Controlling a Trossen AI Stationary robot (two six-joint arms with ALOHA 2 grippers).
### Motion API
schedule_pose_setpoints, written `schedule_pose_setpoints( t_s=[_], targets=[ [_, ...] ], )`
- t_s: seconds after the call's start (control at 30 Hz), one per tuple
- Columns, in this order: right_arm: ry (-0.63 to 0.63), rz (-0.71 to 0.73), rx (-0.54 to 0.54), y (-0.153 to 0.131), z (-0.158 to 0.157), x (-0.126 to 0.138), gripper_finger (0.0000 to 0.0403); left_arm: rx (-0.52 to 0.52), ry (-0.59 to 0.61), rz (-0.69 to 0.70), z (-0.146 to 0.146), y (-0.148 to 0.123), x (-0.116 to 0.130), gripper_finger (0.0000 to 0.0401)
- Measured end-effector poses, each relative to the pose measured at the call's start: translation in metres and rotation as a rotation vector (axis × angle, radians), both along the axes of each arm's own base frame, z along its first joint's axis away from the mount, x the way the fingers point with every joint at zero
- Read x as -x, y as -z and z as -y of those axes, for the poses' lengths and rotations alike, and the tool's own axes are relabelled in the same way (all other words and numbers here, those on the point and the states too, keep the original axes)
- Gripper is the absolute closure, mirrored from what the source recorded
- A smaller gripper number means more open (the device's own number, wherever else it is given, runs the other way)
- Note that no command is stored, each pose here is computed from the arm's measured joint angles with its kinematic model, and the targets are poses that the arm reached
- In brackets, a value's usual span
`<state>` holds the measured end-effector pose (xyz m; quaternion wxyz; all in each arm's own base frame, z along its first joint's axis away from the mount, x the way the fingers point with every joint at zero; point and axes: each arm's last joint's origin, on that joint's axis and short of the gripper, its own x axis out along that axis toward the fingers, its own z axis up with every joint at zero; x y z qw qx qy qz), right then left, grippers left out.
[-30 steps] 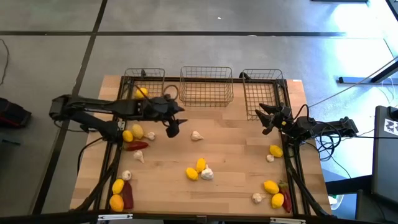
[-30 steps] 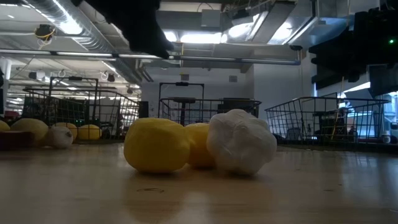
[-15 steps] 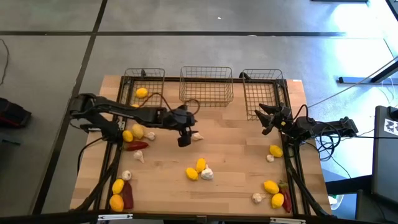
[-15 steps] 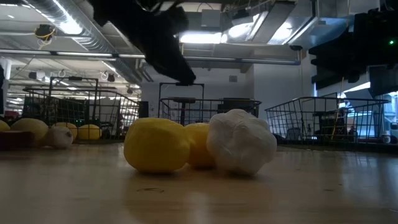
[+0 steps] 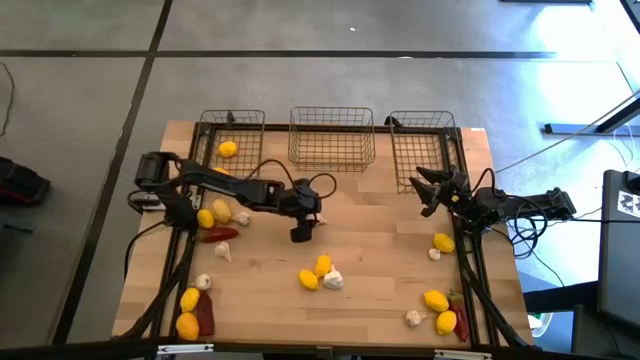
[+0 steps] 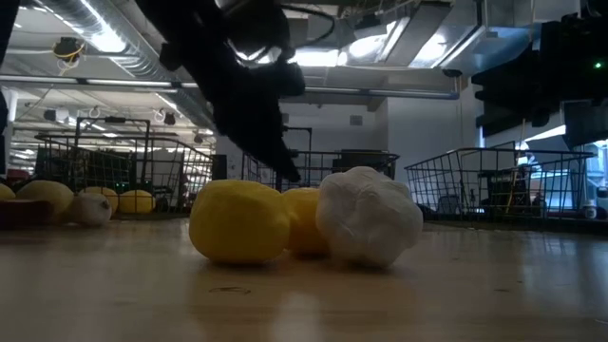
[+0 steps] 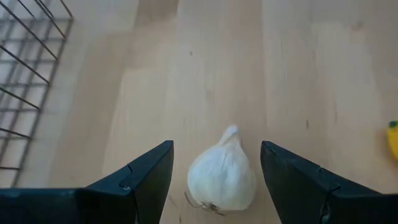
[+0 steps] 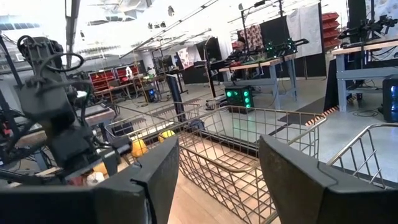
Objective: Sort produce into baskets
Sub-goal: Put the white garlic into the right gold wire basket
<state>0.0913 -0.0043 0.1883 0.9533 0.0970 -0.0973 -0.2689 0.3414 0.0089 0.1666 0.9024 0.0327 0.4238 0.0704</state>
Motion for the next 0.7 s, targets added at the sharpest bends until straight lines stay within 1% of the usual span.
schedule_pose_setpoints(
  t_s=[0.1, 0.3, 0.5, 0.57, 0.7],
  targets=[
    [0.000, -0.005, 0.001, 0.001, 0.000, 0.000, 0.0185, -0.001, 0.000, -0.035, -0.001, 0.010, -0.002, 0.0164],
    [0.000, -0.008, 0.001, 0.001, 0.000, 0.000, 0.0185, -0.006, 0.012, -0.152, -0.001, 0.028, 0.002, 0.0164],
    [0.000, -0.021, 0.002, 0.002, 0.000, 0.000, 0.0185, -0.003, 0.016, -0.158, 0.000, 0.032, 0.001, 0.0166],
    [0.000, -0.022, 0.002, 0.002, 0.000, 0.000, 0.0185, -0.006, 0.018, -0.157, 0.000, 0.032, 0.001, 0.0177],
    [0.000, -0.022, 0.003, 0.002, 0.000, 0.000, 0.0185, -0.007, 0.020, -0.156, 0.000, 0.031, 0.001, 0.0215]
  ],
)
